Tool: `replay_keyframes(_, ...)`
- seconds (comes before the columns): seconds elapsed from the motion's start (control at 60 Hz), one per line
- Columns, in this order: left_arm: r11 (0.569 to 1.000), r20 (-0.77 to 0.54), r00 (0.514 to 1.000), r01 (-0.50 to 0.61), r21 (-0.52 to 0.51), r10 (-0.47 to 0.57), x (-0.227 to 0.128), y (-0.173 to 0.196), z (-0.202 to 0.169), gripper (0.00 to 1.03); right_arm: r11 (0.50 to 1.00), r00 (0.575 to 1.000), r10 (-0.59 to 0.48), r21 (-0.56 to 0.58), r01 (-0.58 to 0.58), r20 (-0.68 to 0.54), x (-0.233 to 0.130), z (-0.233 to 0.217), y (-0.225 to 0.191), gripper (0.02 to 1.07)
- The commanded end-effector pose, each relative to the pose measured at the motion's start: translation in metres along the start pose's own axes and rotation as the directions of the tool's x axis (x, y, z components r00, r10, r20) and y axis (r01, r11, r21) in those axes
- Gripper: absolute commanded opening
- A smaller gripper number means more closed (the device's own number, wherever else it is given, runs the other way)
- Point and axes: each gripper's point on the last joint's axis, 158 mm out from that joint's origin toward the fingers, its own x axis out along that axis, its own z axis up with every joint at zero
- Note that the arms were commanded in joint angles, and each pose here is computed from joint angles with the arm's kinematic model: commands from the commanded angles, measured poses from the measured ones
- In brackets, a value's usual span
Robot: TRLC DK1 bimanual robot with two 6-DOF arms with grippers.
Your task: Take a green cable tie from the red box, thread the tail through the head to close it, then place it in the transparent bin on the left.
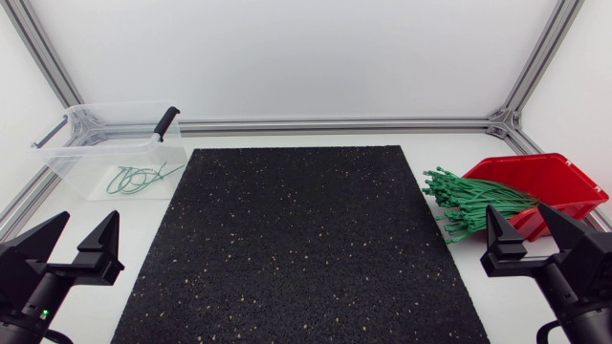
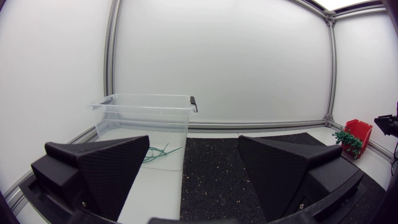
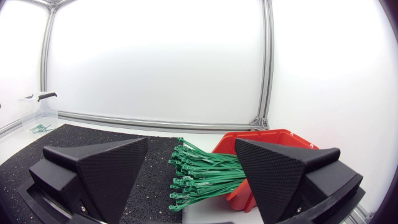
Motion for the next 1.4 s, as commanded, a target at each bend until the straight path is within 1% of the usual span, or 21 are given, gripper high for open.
replay_keyframes(0.0, 1.000, -0.056, 0.998, 0.004, -0.003, -0.004, 0.002, -0.001, -0.024, 1.00, 1.000, 1.000, 0.003, 0.020, -0.003, -0.003, 0.001, -0.006, 0.001, 1.04)
replay_keyframes(0.317, 1.000, -0.056, 0.998, 0.004, -0.003, -0.004, 0.002, -0.001, -0.024, 1.00, 1.000, 1.000, -0.008, 0.019, 0.007, 0.024, 0.000, 0.001, -0.001, 1.04)
replay_keyframes(0.633, 1.000, -0.056, 0.998, 0.004, -0.003, -0.004, 0.002, -0.001, -0.024, 1.00, 0.999, 0.990, -0.038, 0.019, 0.035, 0.139, -0.007, 0.048, -0.009, 1.02)
replay_keyframes(0.783, 1.000, -0.056, 0.998, 0.004, -0.003, -0.004, 0.002, -0.001, -0.024, 1.00, 0.999, 0.988, -0.049, 0.019, 0.047, 0.148, -0.008, 0.063, -0.012, 1.02)
replay_keyframes(1.017, 1.000, -0.056, 0.998, 0.003, -0.003, -0.003, 0.002, 0.000, -0.024, 1.00, 0.997, 0.991, -0.082, 0.021, 0.080, 0.102, -0.002, 0.078, -0.020, 1.02)
replay_keyframes(1.283, 1.000, -0.056, 0.998, 0.003, -0.003, -0.003, 0.002, 0.000, -0.024, 1.00, 0.992, 0.992, -0.125, 0.018, 0.125, -0.018, 0.018, 0.089, -0.032, 1.02)
replay_keyframes(1.383, 1.000, -0.056, 0.998, 0.004, -0.003, -0.004, 0.002, -0.001, -0.024, 1.00, 0.994, 0.990, -0.108, 0.013, 0.109, -0.088, 0.026, 0.088, -0.029, 1.02)
